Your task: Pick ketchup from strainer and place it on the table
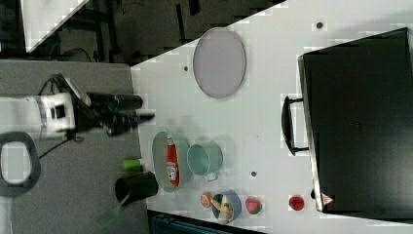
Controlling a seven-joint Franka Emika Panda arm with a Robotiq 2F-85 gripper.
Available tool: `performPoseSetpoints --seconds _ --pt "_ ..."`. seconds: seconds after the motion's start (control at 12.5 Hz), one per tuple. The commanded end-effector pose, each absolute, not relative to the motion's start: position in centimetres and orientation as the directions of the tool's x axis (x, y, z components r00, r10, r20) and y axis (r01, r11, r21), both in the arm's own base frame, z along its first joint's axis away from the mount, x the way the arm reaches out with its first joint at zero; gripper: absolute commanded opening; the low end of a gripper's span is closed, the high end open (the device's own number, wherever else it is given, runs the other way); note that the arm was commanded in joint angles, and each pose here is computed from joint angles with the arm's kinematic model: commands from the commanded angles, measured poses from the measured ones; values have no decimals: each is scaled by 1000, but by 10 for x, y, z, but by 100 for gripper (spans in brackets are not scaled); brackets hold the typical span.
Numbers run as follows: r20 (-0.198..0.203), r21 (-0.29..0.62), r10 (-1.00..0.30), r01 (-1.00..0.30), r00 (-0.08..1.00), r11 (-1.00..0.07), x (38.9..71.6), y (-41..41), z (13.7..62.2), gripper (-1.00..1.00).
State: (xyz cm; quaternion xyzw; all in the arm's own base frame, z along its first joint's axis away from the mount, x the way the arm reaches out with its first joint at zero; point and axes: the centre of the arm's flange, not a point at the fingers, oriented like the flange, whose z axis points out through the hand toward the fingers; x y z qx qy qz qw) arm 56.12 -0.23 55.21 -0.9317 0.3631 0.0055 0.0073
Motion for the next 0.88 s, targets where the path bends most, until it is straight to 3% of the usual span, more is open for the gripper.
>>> performPoseSetpoints --seconds 0.08,0.24,0.88 --pt "-46 -4 -749 -750 661 -661 426 -19 632 58" --pt "-50 13 -726 -726 686 -687 432 -1 625 99" --pt "0 55 -456 -455 890 -889 459 185 561 100"
